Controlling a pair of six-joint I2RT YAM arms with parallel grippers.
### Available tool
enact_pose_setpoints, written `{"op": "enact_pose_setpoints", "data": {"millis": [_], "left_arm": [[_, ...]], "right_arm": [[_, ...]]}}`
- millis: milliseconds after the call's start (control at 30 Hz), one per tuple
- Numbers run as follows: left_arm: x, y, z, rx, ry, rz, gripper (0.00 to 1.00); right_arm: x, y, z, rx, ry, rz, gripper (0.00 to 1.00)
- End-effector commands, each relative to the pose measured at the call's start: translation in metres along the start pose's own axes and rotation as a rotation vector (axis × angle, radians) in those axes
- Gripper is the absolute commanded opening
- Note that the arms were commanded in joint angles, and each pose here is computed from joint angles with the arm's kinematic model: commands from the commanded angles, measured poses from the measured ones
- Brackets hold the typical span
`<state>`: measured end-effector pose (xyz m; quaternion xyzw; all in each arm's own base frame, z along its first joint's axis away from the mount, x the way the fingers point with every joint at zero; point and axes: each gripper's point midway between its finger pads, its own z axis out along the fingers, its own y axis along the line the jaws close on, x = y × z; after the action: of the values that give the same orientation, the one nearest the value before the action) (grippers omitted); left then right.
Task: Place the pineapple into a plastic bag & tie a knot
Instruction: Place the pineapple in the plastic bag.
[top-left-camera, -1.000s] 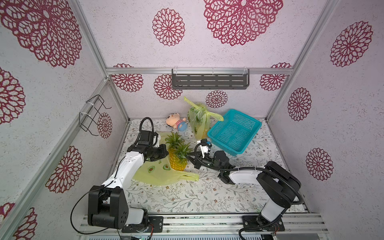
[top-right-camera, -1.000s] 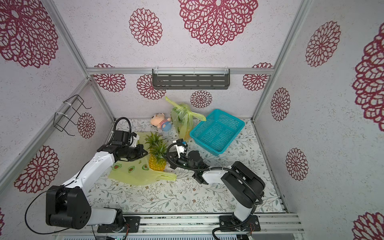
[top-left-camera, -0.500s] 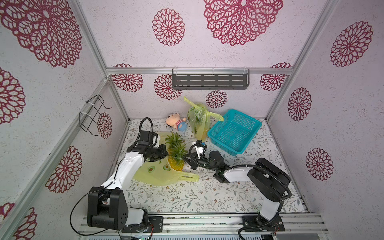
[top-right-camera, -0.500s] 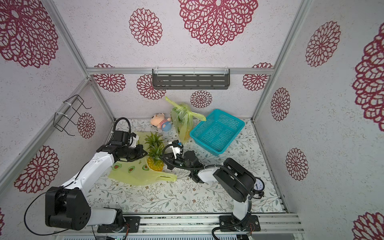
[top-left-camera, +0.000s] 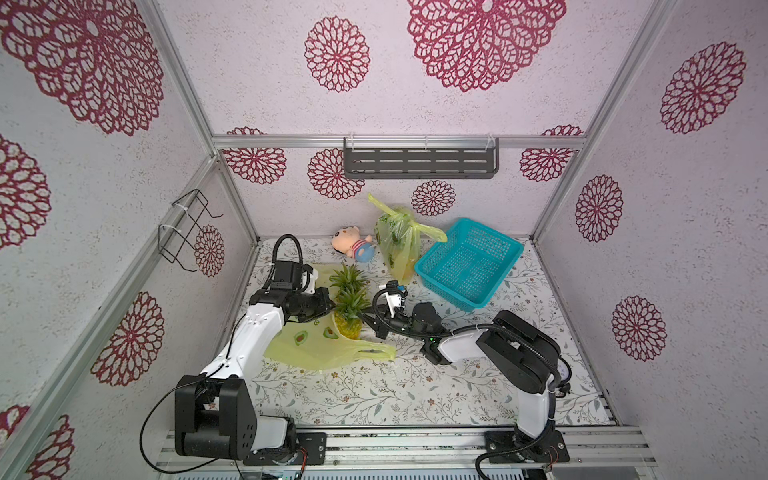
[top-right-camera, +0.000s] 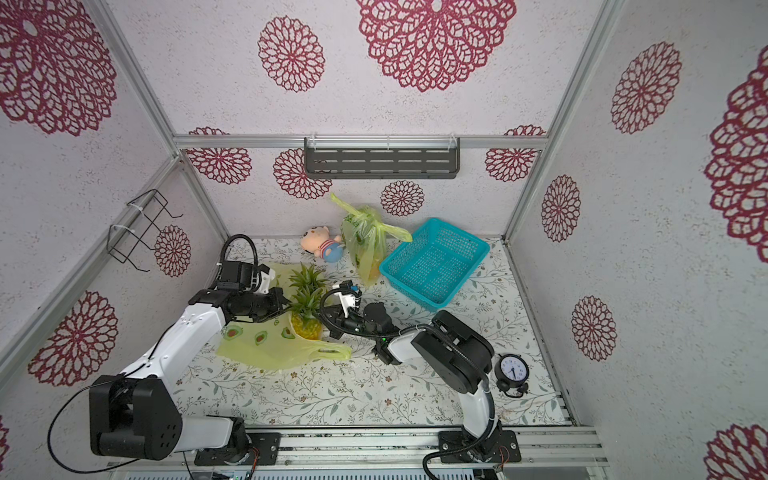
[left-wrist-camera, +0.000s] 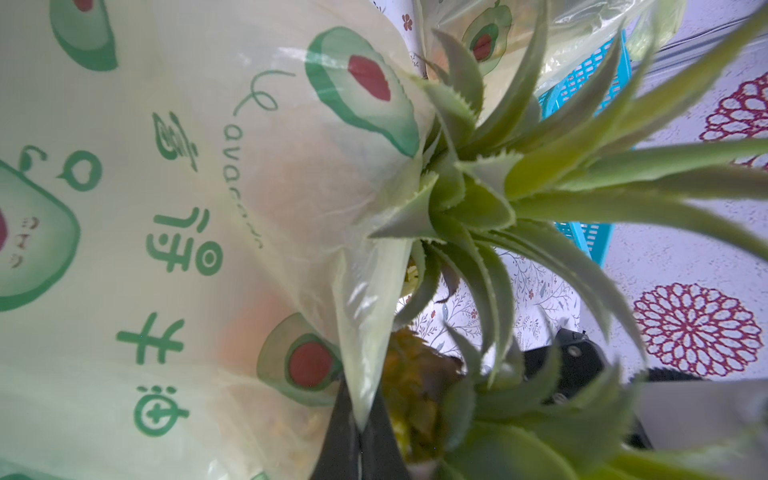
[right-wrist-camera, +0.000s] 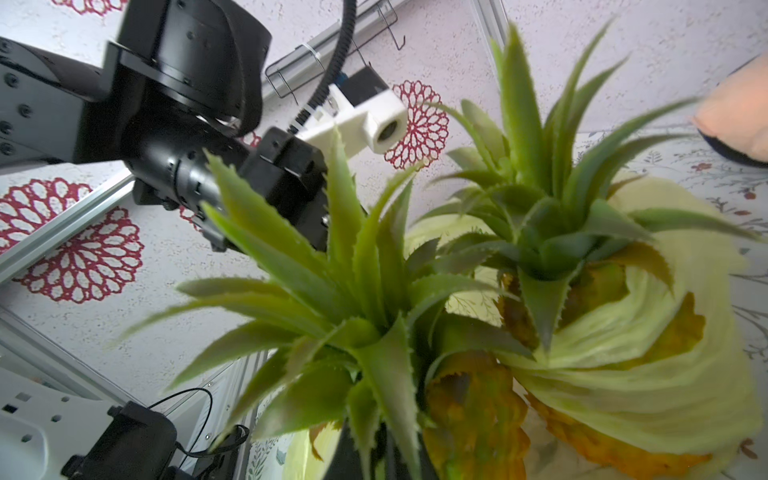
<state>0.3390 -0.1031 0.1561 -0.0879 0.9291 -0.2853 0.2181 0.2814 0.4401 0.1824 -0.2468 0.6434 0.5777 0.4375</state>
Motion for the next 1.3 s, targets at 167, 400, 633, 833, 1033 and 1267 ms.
{"op": "enact_pose_setpoints", "data": {"millis": [167, 400, 633, 833, 1033, 1267], "left_arm": [[-0.003, -0.003, -0.01, 0.038, -0.043, 0.011, 0.0], [-0.009, 0.0, -0.022, 0.033, -0.1, 0.013, 0.05], [-0.018, 0.002, -0.044, -0.006, -0.178, 0.018, 0.29], [-0.024, 0.001, -0.07, -0.055, -0.268, 0.028, 0.51], [-0.022, -0.004, -0.093, -0.094, -0.316, 0.063, 0.66], [-0.007, -0.047, -0.116, -0.111, -0.367, 0.278, 0.86]], "right_arm": [[-0.019, 0.014, 0.017, -0.041, -0.009, -0.148, 0.0], [-0.007, 0.008, 0.021, -0.006, 0.057, -0.16, 0.1], [-0.035, 0.023, 0.025, 0.002, 0.041, -0.132, 0.44], [-0.068, 0.04, 0.01, 0.021, -0.022, -0.124, 0.6], [-0.106, 0.048, -0.017, 0.081, -0.097, -0.142, 0.68], [-0.134, 0.013, -0.057, 0.306, -0.1, -0.181, 0.82]]}}
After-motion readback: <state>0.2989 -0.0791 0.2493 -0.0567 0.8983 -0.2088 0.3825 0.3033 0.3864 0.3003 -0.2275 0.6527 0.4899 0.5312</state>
